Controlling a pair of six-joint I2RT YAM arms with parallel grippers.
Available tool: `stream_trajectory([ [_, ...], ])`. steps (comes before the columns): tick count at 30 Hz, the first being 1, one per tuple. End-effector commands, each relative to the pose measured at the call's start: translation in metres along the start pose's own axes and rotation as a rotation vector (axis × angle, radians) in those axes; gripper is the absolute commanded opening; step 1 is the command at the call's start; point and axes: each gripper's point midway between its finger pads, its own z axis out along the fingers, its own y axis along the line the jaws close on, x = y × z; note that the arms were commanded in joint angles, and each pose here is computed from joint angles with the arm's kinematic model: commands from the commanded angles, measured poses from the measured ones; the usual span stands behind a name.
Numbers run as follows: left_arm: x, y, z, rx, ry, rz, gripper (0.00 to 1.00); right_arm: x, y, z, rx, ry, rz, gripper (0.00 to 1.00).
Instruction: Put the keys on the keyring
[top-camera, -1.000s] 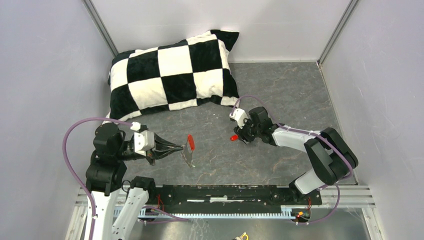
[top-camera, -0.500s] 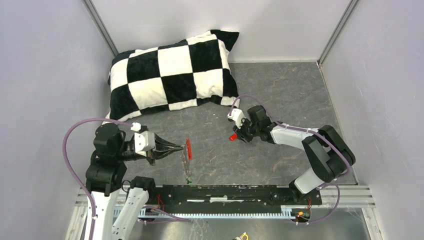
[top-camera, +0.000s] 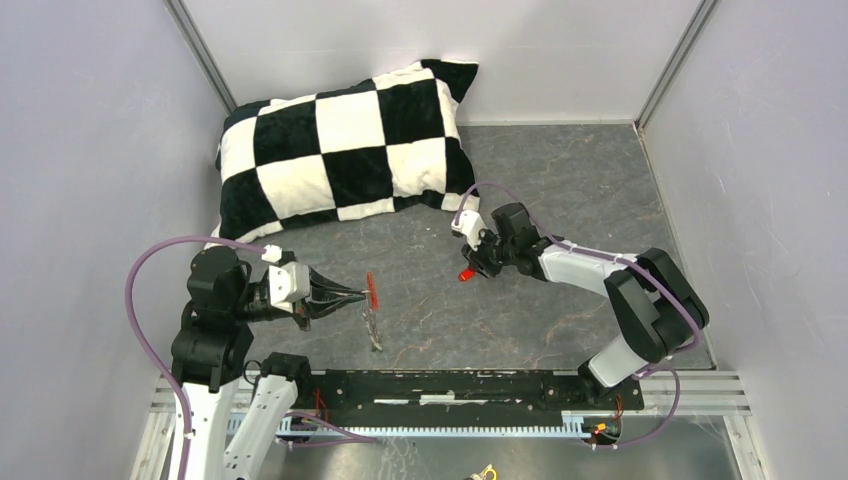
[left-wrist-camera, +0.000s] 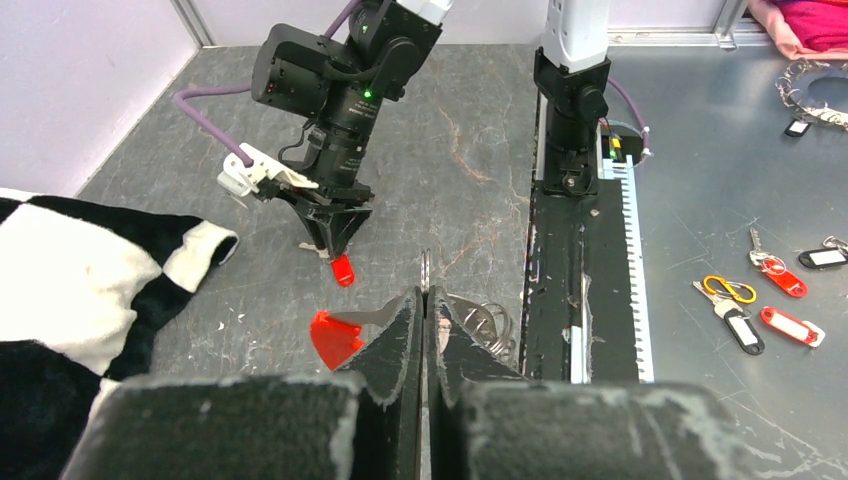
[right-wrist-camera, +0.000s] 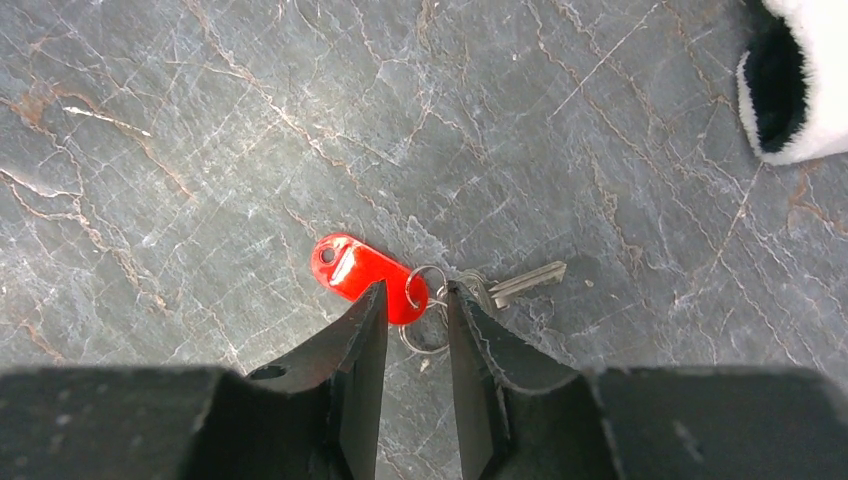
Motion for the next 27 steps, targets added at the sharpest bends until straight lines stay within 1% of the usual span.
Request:
stream_trajectory([
  [1, -0.013, -0.002, -0.002, -0.001, -0.014, 0.084, 0.02, -0.006, 0.000, 0.005, -0.034, -0.002, -0.014, 0.35],
  [5, -0.013, -0.002, -0.002, 0.000, -0.014, 0.085, 0.02, -0.001, 0.001, 0.009, -0.049, 0.026, -0.011, 0.37],
  [10, -0.013, -0.001, -0.002, -0.001, -0.014, 0.087, 0.02, 0.005, -0.007, 0.012, -0.013, 0.059, -0.009, 0.35],
  [13, -0.014, -0.001, -0.002, -0.002, -0.014, 0.088, 0.02, 0.000, -0.008, 0.012, -0.021, 0.035, 0.000, 0.29],
  [16, -0.015, 0.000, -0.002, -0.005, -0.013, 0.085, 0.02, -0.005, -0.004, 0.012, -0.072, 0.005, 0.035, 0.20],
  [19, -0.014, 0.000, -0.002, -0.006, -0.013, 0.082, 0.02, -0.010, -0.002, 0.009, -0.134, -0.036, 0.083, 0.04],
  [20, -0.014, 0.000, -0.002, -0.006, -0.012, 0.080, 0.02, -0.012, -0.003, 0.007, -0.144, -0.048, 0.091, 0.00],
  [27, -0.013, -0.001, -0.002, -0.003, -0.013, 0.077, 0.02, -0.020, 0.001, -0.001, -0.166, -0.081, 0.083, 0.00],
])
